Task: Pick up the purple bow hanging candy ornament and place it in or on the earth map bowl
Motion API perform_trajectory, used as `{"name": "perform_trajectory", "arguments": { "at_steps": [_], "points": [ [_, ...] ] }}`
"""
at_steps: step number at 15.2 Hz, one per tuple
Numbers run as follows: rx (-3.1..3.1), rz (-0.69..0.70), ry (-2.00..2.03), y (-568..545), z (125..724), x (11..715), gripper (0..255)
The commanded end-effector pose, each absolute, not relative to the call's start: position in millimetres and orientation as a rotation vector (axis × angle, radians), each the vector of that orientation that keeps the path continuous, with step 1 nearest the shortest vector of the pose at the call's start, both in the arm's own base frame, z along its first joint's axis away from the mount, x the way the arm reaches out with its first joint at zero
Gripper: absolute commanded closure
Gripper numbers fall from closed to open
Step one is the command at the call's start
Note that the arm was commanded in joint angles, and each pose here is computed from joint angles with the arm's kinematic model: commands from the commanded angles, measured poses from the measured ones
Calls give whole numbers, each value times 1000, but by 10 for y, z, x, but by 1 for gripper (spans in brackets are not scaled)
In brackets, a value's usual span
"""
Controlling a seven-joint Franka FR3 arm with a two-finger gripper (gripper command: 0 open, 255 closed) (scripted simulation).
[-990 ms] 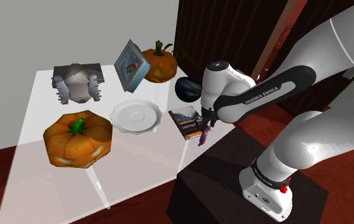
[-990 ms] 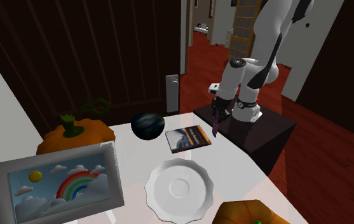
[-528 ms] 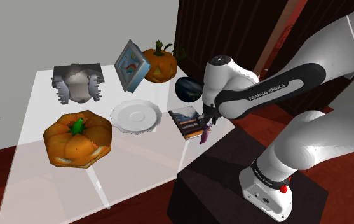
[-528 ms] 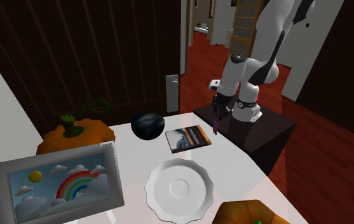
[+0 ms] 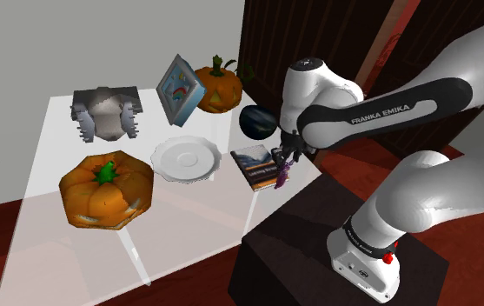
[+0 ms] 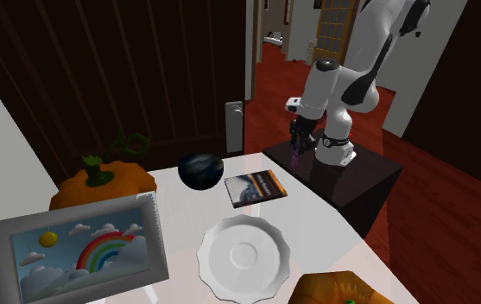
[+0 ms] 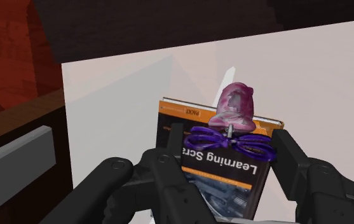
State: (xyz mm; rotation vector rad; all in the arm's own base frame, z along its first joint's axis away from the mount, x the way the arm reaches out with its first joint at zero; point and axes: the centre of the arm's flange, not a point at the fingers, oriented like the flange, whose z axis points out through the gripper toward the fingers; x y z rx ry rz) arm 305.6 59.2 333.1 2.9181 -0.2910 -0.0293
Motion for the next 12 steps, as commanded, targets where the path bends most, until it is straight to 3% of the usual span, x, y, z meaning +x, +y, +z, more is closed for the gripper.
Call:
{"name": "perform_trajectory", "arguments": {
  "at_steps": [1, 12],
  "points": [
    [2918, -30, -291, 588, 3439, 3057, 255],
    [2918, -30, -291, 588, 4020, 3057, 255]
  ]
}}
